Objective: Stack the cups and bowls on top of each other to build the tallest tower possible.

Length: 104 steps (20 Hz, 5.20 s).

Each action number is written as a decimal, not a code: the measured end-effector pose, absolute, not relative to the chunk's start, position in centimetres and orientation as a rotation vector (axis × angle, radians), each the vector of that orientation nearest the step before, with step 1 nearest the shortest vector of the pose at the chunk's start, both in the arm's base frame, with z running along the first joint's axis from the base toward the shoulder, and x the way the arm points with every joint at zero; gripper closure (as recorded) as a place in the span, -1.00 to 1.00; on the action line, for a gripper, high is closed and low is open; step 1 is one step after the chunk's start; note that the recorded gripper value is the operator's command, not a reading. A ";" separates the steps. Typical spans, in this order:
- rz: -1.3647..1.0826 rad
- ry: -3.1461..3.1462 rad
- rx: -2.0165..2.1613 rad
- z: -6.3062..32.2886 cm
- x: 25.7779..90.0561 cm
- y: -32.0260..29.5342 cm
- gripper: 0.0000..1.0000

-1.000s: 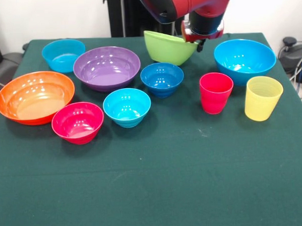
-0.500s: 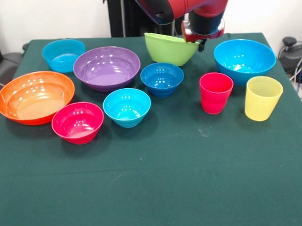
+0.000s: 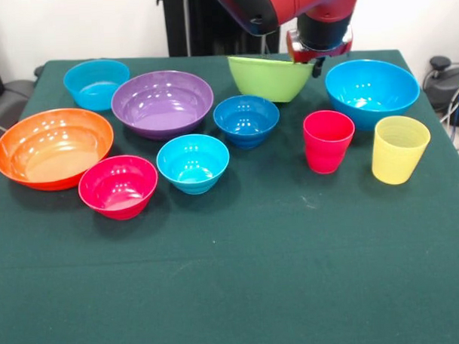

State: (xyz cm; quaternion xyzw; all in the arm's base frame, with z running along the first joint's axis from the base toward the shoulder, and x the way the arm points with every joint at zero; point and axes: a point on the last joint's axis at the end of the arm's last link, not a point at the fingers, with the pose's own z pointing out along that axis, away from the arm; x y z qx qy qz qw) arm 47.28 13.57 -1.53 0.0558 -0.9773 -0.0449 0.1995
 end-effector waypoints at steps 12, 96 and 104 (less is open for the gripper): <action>-0.131 -2.753 0.188 -0.4 47.7 14.2 1.00; 0.063 -2.878 0.492 9.9 45.8 19.6 1.00; 0.072 -2.890 0.490 10.3 46.1 19.4 1.00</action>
